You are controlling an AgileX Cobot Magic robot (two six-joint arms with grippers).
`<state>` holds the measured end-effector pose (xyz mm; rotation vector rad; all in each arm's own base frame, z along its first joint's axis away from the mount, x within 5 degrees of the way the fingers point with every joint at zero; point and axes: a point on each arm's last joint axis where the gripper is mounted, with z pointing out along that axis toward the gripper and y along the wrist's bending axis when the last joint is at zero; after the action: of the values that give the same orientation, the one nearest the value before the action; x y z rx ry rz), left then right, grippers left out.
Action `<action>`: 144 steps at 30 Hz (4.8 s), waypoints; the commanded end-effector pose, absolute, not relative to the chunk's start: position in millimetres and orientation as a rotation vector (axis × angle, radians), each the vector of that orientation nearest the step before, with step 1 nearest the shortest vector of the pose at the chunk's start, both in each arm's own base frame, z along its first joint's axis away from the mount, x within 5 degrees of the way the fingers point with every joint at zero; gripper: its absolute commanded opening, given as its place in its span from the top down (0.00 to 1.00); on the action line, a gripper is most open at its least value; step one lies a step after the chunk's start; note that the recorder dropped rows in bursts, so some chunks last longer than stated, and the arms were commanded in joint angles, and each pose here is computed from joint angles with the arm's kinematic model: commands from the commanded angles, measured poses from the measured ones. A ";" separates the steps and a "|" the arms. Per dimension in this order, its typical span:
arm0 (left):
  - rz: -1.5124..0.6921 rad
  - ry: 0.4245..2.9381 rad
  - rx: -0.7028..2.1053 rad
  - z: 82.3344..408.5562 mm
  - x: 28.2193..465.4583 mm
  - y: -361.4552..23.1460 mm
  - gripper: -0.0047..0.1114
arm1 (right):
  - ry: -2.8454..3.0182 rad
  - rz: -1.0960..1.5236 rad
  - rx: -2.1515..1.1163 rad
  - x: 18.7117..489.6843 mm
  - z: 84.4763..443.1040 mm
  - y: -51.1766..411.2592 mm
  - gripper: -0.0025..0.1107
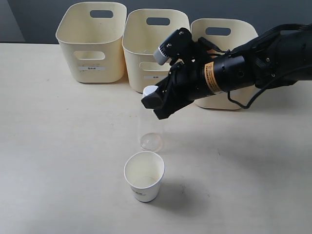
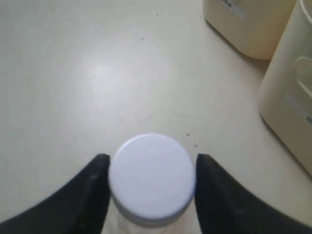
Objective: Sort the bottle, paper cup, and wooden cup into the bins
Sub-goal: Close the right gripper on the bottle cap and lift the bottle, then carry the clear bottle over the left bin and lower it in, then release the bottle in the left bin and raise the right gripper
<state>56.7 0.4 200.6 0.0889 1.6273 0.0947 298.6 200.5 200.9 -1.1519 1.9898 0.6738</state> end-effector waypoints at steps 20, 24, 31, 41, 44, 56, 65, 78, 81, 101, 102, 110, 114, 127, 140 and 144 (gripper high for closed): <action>0.094 1.617 0.087 200.9 56.4 0.4 0.96 | 1.868 0.708 -1.259 294.3 206.8 204.6 0.98; 0.094 1.617 0.087 200.9 56.4 0.4 0.96 | 1.829 0.686 -1.253 292.9 217.6 203.3 0.98; 0.094 1.617 0.087 200.9 56.4 0.4 0.96 | 1.748 0.640 -1.198 285.9 252.0 197.5 0.98; 0.094 1.617 0.087 200.9 56.4 0.4 0.96 | 1.598 0.623 -1.109 274.5 302.1 191.5 0.98; 0.094 1.617 0.087 200.9 56.4 0.4 0.96 | 1.565 0.619 -1.101 277.3 312.5 193.1 0.98; 0.094 1.617 0.087 200.9 56.4 0.4 0.96 | 1.448 0.597 -1.004 295.7 359.1 199.7 0.98; 0.094 1.617 0.087 200.9 56.4 0.4 0.96 | 1.446 0.595 -0.957 330.6 359.7 216.6 0.98; 0.094 1.617 0.087 200.9 56.4 0.4 0.96 | 1.368 0.479 -0.983 360.4 338.1 270.7 0.98; 0.094 1.617 0.087 200.9 56.4 0.4 0.96 | 1.371 0.483 -0.984 367.5 329.3 279.5 0.98; 0.094 1.617 0.087 200.9 56.4 0.4 0.96 | 1.482 0.356 -0.972 424.7 268.8 304.6 0.98; 0.094 1.617 0.087 200.9 56.4 0.4 0.96 | 1.496 0.344 -0.969 427.7 263.9 305.2 0.98; 0.094 1.617 0.087 200.9 56.4 0.4 0.96 | 1.536 0.325 -0.957 431.4 253.6 304.6 0.98; 0.094 1.617 0.087 200.9 56.4 0.4 0.96 | 1.555 0.329 -0.960 433.3 244.0 305.9 0.98; 0.094 1.617 0.087 200.9 56.4 0.4 0.96 | 1.602 0.375 -0.921 439.3 225.2 310.0 0.69; 0.094 1.617 0.087 200.9 56.4 0.4 0.96 | 1.574 0.417 -0.912 438.7 230.1 312.8 0.54; 0.094 1.617 0.087 200.9 56.4 0.4 0.96 | 1.580 0.441 -0.886 438.8 231.0 313.0 0.43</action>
<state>56.7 0.4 200.6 0.0889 1.6273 0.0947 438.1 312.9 225.8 -0.9140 1.5878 0.4141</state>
